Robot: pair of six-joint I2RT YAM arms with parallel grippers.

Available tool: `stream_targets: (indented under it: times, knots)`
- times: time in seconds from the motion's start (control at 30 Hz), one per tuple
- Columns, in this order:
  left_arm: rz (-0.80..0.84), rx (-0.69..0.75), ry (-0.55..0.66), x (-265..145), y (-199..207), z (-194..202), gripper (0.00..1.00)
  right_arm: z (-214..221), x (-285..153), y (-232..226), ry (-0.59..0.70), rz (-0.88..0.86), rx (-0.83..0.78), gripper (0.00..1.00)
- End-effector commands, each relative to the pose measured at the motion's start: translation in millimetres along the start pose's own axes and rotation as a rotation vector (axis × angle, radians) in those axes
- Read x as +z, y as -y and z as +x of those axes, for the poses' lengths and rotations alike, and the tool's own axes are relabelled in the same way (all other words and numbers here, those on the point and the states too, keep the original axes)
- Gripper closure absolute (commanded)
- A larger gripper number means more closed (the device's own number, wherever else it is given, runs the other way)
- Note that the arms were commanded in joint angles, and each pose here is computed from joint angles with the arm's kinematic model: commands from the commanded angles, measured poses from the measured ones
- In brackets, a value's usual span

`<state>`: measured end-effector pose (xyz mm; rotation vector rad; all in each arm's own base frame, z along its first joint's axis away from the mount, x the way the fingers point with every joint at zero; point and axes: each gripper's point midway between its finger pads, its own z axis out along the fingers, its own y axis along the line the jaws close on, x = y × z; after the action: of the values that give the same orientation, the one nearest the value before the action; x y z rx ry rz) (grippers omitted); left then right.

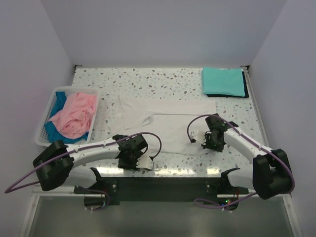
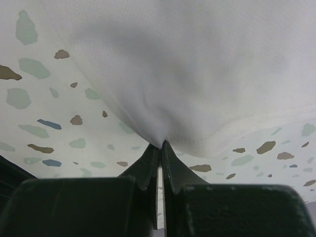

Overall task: Fold and stack the t-shirts
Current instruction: Fold the tshirt

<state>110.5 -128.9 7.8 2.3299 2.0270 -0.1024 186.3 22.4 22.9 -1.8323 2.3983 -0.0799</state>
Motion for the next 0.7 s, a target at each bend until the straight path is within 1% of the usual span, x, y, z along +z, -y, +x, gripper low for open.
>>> stream_targets:
  times: [0.0,0.03,0.07,0.1,0.13,0.17,0.2,0.23,0.27,0.33,0.37,0.4,0.43,0.5,0.53,0.57,0.6,0.67]
  knots:
    - [-0.041,-0.005,0.024,11,-2,2,0.55,-3,-8,3,0.007,-0.002,-0.017,1.00]
    - [-0.048,-0.004,0.050,6,-4,-3,0.67,-3,-9,3,0.006,-0.002,-0.015,1.00]
    - [-0.042,-0.007,0.064,1,-1,-5,0.74,-3,-10,4,0.008,0.001,-0.015,1.00]
    - [-0.045,-0.011,0.104,-5,0,-10,0.79,-4,-12,4,0.009,0.002,-0.017,1.00]
    - [-0.035,-0.012,0.120,-9,3,-11,0.89,-4,-14,4,0.010,0.003,-0.015,1.00]
    - [-0.031,-0.027,0.136,-16,3,-12,0.94,-6,-16,1,0.022,-0.014,-0.014,1.00]
    - [-0.035,-0.026,0.187,-26,4,-18,0.97,-6,-18,-1,0.026,-0.020,-0.012,1.00]
    - [-0.057,-0.031,0.213,-35,-2,-22,1.00,-5,-21,-2,0.029,-0.015,-0.011,1.00]
    - [-0.059,-0.043,0.221,-42,-2,-21,1.00,-3,-25,-7,0.024,-0.026,-0.011,1.00]
    - [-0.074,-0.041,0.278,-61,-3,-29,1.00,0,-33,-10,0.038,-0.012,-0.023,1.00]
    - [-0.053,-0.055,0.274,-66,3,-27,1.00,3,-37,-17,0.033,-0.026,-0.026,1.00]
    - [-0.074,-0.061,0.284,-73,1,-27,1.00,4,-40,-19,0.039,-0.025,-0.029,1.00]
    - [-0.113,-0.062,0.303,-85,-7,-30,1.00,3,-44,-21,0.053,-0.019,-0.023,1.00]
    - [-0.184,-0.083,0.309,-98,-28,-22,1.00,1,-54,-22,0.077,-0.011,-0.030,1.00]
    - [-0.218,-0.129,0.312,-108,-42,-15,1.00,-1,-56,-22,0.084,-0.017,-0.027,1.00]
    - [-0.226,-0.108,0.301,-110,-49,-11,1.00,-4,-61,-18,0.089,-0.009,-0.026,1.00]
    - [-0.218,-0.114,0.285,-109,-55,-6,1.00,-6,-63,-15,0.091,-0.008,-0.024,1.00]
    - [-0.250,-0.132,0.291,-117,-71,-1,1.00,-13,-66,-7,0.101,-0.023,-0.018,1.00]
